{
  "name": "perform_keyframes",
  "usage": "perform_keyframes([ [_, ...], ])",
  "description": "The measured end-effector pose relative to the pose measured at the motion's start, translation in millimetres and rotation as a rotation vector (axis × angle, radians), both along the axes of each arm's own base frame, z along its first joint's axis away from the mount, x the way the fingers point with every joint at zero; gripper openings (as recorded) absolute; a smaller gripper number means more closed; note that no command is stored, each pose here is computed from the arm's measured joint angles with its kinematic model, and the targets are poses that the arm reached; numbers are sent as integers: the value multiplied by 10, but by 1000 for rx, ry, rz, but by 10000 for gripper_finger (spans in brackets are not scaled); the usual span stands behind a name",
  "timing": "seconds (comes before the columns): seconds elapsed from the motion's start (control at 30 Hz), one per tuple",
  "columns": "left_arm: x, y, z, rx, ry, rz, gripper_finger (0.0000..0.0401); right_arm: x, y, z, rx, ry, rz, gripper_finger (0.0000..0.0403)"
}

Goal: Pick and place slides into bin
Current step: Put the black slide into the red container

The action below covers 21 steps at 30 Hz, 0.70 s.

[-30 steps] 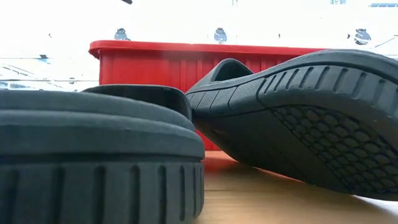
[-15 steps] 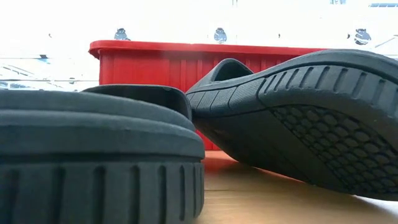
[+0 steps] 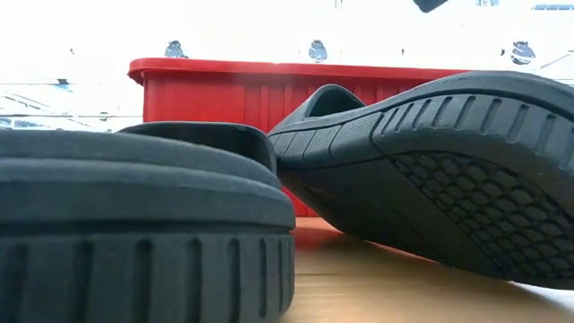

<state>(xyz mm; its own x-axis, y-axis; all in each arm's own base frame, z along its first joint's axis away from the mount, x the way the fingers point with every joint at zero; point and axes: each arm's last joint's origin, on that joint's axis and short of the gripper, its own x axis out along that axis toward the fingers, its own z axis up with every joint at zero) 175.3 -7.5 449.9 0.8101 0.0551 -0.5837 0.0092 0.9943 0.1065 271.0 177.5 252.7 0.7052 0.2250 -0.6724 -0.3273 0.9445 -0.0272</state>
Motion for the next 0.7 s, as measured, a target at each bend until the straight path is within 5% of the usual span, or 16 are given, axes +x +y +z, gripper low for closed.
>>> perform_keyframes([
  [0.4, -16, -167, 8, -26, -23, 55, 124, -107, -120, -567, -166, -228, 49, 164],
  [0.7, -17, -173, 8, -24, -23, 53, 124, -140, -142, -757, -98, -353, 40, 164],
])
